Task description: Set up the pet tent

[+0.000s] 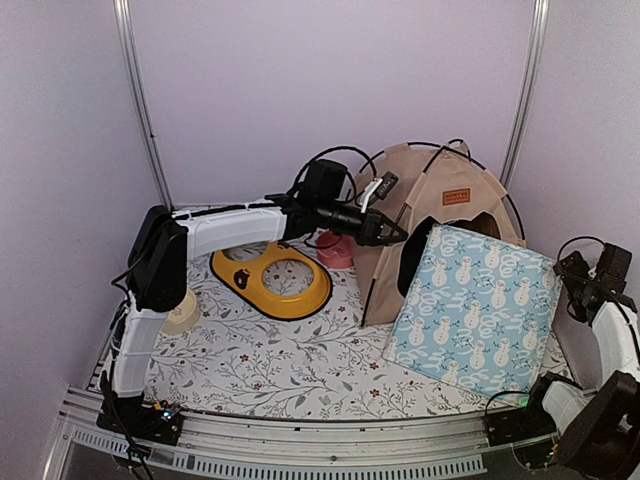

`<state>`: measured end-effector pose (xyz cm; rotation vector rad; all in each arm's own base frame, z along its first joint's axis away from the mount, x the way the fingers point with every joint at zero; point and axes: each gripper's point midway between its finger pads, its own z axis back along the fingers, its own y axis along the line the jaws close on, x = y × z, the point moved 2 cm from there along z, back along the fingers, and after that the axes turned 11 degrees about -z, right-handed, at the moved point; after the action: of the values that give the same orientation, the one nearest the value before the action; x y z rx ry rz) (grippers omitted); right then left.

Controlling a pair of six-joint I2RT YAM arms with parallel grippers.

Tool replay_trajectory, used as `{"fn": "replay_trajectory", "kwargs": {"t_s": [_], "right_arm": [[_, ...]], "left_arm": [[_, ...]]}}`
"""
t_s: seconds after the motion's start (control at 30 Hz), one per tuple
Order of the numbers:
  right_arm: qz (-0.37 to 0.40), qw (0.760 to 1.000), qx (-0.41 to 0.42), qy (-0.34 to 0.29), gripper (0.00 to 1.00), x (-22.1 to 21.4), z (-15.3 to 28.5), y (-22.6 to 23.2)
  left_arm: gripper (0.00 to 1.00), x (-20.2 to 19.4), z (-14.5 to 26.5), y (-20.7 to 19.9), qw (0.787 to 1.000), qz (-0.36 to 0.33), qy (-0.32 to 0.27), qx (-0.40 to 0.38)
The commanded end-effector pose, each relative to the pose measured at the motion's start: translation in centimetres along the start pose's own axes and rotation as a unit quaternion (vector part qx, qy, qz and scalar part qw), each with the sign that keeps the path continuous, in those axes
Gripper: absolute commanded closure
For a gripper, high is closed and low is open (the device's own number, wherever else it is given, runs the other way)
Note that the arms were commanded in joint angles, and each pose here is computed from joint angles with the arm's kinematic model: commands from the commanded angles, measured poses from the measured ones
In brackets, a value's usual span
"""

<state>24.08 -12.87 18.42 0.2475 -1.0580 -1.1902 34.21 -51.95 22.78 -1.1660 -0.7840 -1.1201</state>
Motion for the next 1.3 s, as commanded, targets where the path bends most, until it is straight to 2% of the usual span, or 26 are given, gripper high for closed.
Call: {"fn": "replay_trajectory", "kwargs": {"t_s": [0.0,0.2,0.43,0.57,0.7,0.9,0.97,1.17,1.27], "right_arm": [[-0.008,0.986,0.141,0.084,0.01,-3.1,-0.9,2.2],[-0.047,0.973,0.196,0.108,0.01,-4.7,0.1,2.8],[-0.037,0.962,0.244,0.118,0.0,-5.7,2.5,3.7],[-0.022,0.957,0.254,0.139,0.09,-6.7,3.2,3.7],[0.0,0.95,0.272,0.155,0.31,-7.3,4.0,4.6],[0.043,0.939,0.295,0.173,0.84,-9.3,5.5,7.2],[0.06,0.936,0.298,0.179,0.99,-10.5,5.9,8.1],[0.112,0.918,0.312,0.216,1.0,-16.7,6.6,11.6],[0.167,0.918,0.281,0.223,1.0,-20.7,5.9,13.4]], "left_arm": [[1.0,-1.9,0.5,0.2,0.999,0.029,0.029,-0.003],[1.0,-2.1,0.4,0.3,0.999,0.03,0.029,-0.004],[1.0,-2.1,0.3,0.4,0.999,0.031,0.028,-0.006],[1.0,-2.2,0.2,0.4,0.999,0.03,0.027,-0.007],[1.0,-2.1,0.2,0.3,0.999,0.031,0.026,-0.01],[1.0,-1.9,0.0,0.0,0.999,0.029,0.022,-0.019],[1.0,-1.8,-0.3,-0.4,0.999,0.026,0.022,-0.032],[1.0,-1.8,-1.3,-2.3,0.997,0.007,0.029,-0.065],[1.0,-1.8,-1.6,-3.3,0.996,0.0,0.036,-0.082]]}}
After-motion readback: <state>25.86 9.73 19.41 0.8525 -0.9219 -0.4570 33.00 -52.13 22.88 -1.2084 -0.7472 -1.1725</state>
